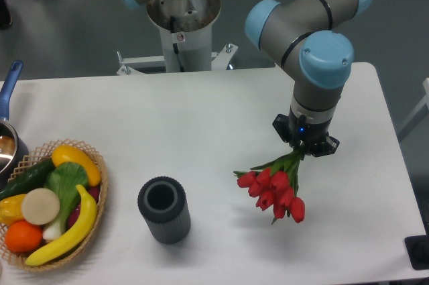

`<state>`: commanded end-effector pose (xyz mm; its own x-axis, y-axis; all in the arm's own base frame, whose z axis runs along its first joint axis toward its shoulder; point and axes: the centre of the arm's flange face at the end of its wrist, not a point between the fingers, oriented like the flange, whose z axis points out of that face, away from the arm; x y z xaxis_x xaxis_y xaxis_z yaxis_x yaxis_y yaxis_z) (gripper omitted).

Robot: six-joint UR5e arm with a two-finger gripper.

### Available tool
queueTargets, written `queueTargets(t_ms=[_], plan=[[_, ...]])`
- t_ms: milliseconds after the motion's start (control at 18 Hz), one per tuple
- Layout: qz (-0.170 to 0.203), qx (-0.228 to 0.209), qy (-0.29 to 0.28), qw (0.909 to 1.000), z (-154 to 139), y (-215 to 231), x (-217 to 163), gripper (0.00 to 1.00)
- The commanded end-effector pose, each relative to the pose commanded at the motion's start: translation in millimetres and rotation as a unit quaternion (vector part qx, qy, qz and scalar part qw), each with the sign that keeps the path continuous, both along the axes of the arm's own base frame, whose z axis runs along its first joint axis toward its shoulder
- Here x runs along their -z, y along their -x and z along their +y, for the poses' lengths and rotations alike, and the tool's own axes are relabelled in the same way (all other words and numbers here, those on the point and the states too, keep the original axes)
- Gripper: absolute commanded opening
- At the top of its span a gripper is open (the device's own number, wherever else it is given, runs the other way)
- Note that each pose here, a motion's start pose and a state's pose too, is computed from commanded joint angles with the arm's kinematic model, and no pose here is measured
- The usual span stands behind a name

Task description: Insert the flowers into the vase

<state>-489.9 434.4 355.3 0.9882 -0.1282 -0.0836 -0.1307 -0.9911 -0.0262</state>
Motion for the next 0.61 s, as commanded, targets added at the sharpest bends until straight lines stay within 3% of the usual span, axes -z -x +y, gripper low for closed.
queueTargets(t_ms=[389, 611], plan=[[0.001, -0.002, -0.009, 1.0000, -0.6, -0.1, -4.4, 0.01], [-0.012, 0.003, -0.055, 0.9984, 11.8, -8.7, -12.3, 0.00]])
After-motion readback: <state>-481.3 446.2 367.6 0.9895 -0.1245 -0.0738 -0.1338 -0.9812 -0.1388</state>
